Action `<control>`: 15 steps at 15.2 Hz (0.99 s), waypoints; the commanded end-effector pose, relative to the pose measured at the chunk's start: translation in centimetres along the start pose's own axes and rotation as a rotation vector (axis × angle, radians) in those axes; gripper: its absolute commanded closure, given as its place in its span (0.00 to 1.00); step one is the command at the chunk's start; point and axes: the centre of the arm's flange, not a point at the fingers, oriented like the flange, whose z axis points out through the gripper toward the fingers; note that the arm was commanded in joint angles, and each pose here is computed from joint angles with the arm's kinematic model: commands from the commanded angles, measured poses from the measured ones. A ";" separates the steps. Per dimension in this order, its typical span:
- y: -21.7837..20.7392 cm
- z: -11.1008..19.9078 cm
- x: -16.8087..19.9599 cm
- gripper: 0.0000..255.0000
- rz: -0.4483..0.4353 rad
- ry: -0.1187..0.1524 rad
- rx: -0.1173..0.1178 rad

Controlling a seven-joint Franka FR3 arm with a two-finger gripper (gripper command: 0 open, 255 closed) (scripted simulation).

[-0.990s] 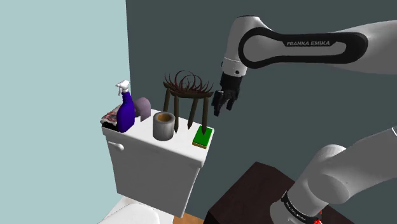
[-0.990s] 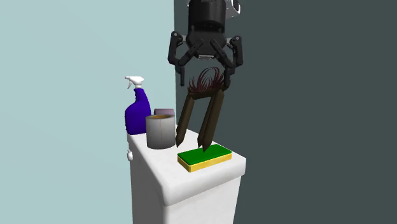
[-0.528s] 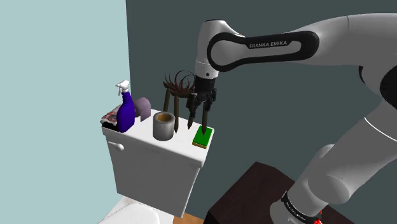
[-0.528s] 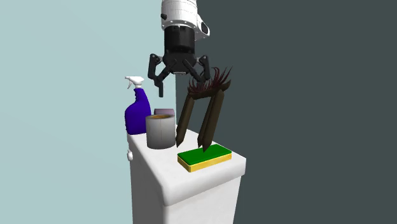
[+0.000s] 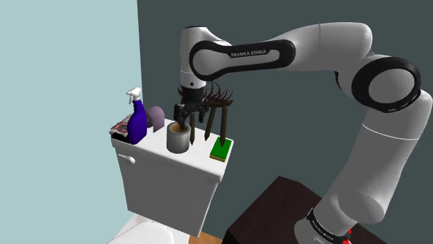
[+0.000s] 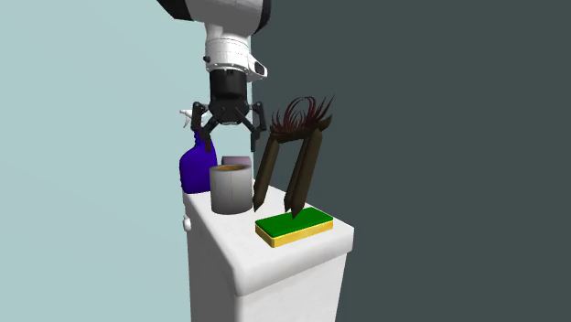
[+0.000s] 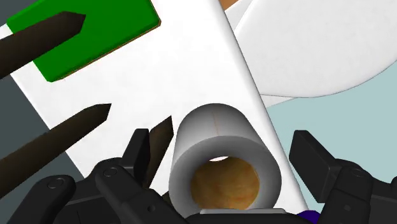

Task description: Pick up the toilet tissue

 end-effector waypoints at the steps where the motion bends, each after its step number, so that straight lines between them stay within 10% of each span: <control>1: -1.7 1.0 2.1 0.00 0.004 -0.007 -0.006; 15: -5.3 6.6 7.4 0.00 0.009 -0.023 -0.020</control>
